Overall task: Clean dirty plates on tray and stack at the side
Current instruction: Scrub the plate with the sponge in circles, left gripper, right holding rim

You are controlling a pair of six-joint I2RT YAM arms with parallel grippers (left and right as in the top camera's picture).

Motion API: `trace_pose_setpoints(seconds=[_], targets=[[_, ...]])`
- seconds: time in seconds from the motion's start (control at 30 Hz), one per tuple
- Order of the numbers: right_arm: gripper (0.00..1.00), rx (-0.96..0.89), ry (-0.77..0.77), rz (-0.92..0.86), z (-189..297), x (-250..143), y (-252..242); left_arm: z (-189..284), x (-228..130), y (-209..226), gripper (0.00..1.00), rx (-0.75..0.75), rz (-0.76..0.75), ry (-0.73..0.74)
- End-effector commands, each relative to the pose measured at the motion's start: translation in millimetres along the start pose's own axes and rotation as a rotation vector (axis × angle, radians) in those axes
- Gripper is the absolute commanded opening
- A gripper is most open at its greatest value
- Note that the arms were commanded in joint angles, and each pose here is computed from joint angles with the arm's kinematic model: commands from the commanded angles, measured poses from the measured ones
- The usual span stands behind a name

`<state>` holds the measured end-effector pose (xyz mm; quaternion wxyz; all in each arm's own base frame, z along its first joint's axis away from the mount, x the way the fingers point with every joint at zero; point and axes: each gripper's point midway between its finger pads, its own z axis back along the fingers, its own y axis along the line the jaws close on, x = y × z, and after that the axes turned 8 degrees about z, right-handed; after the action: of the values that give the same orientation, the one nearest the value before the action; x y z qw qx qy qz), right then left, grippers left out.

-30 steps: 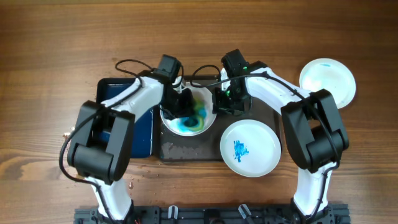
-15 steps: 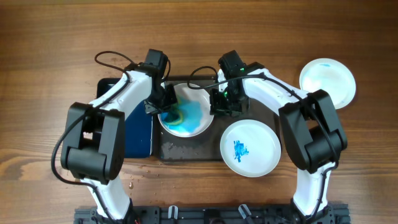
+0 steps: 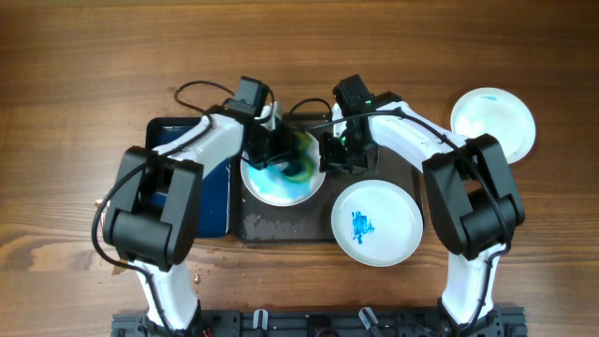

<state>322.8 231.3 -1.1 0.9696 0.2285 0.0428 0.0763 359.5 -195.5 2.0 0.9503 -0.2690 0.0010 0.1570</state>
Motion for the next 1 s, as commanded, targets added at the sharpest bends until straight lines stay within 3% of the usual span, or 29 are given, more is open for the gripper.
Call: trace_pose_setpoints(seconds=[0.0, 0.1, 0.23, 0.37, 0.43, 0.53, 0.73, 0.9, 0.97], targets=[[0.05, -0.098, 0.041, -0.016, -17, -9, -25, 20, 37, 95, 0.04, 0.354, 0.150, -0.181], [0.05, -0.097, 0.039, -0.015, -17, -8, -25, 40, 30, 135, 0.04, 0.569, 0.238, -0.229], [0.05, -0.101, 0.051, -0.041, -17, -12, -26, 47, -1, 148, 0.04, 0.662, 0.309, -0.138], [0.05, -0.094, 0.053, -0.077, -17, -13, -25, 47, -28, 146, 0.04, 0.712, 0.282, -0.045], [0.05, -0.096, 0.057, -0.076, -17, -14, -25, 36, -37, 131, 0.04, 0.628, 0.211, 0.038], [0.05, -0.095, 0.053, -0.073, -17, -13, -25, 13, -56, 79, 0.04, 0.310, 0.084, 0.217], [0.05, -0.094, 0.055, -0.055, -17, -13, -25, -6, -30, 17, 0.04, 0.023, -0.039, 0.139], [0.05, -0.095, 0.055, -0.054, -17, -13, -25, -8, -10, 1, 0.04, -0.036, -0.043, 0.060], [0.05, -0.095, 0.056, -0.051, -17, -13, -25, -8, -4, 13, 0.04, 0.030, -0.029, 0.022]])
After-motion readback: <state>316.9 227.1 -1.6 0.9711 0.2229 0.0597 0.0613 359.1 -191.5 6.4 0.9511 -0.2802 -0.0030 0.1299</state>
